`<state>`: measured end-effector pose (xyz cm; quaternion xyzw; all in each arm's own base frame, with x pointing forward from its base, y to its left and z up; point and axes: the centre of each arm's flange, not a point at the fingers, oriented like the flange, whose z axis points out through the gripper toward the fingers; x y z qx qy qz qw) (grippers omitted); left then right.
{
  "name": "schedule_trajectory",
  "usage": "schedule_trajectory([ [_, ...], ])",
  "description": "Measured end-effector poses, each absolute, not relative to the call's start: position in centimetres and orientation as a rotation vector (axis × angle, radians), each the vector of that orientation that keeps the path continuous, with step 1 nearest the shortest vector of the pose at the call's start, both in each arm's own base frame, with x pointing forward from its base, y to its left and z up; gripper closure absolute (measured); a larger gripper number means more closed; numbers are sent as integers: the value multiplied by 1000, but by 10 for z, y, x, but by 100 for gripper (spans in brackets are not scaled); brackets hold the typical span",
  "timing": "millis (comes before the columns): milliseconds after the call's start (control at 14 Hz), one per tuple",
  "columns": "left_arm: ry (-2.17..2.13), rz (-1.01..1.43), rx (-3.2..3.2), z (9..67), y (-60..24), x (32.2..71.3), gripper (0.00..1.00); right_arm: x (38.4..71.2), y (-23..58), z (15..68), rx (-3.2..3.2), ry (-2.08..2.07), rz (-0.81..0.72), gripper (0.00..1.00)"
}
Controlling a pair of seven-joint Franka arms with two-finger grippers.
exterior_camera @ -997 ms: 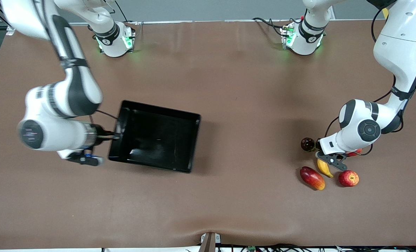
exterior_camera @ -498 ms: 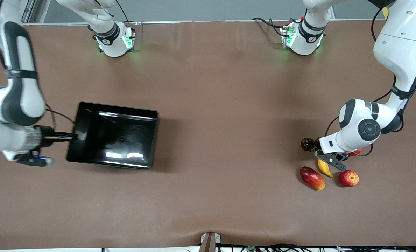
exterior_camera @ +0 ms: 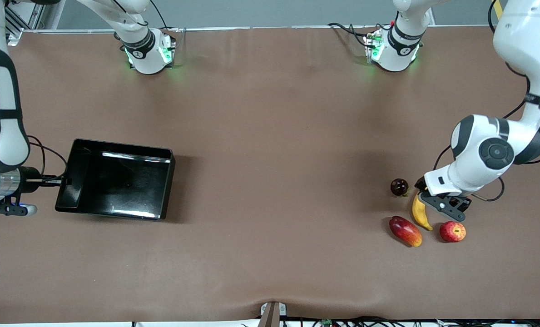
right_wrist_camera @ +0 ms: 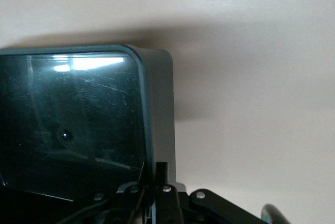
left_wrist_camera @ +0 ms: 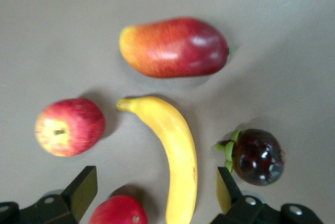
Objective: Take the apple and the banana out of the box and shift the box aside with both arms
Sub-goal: 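Drag the tray away with the right gripper while the left gripper lowers banana, then open the left gripper releasing the banana while the right gripper releases tray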
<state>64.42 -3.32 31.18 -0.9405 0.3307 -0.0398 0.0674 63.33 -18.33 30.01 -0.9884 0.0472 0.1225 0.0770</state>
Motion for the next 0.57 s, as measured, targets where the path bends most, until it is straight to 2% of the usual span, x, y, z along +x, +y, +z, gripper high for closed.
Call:
schedule_trajectory([
  [285,991,-110,-2793,405,-59,661,0,627,-219,257,-2957,123,340,94],
  [569,828,-23,-2923,468,-83,658,0,627,-223,245,-2955,108,339,92],
])
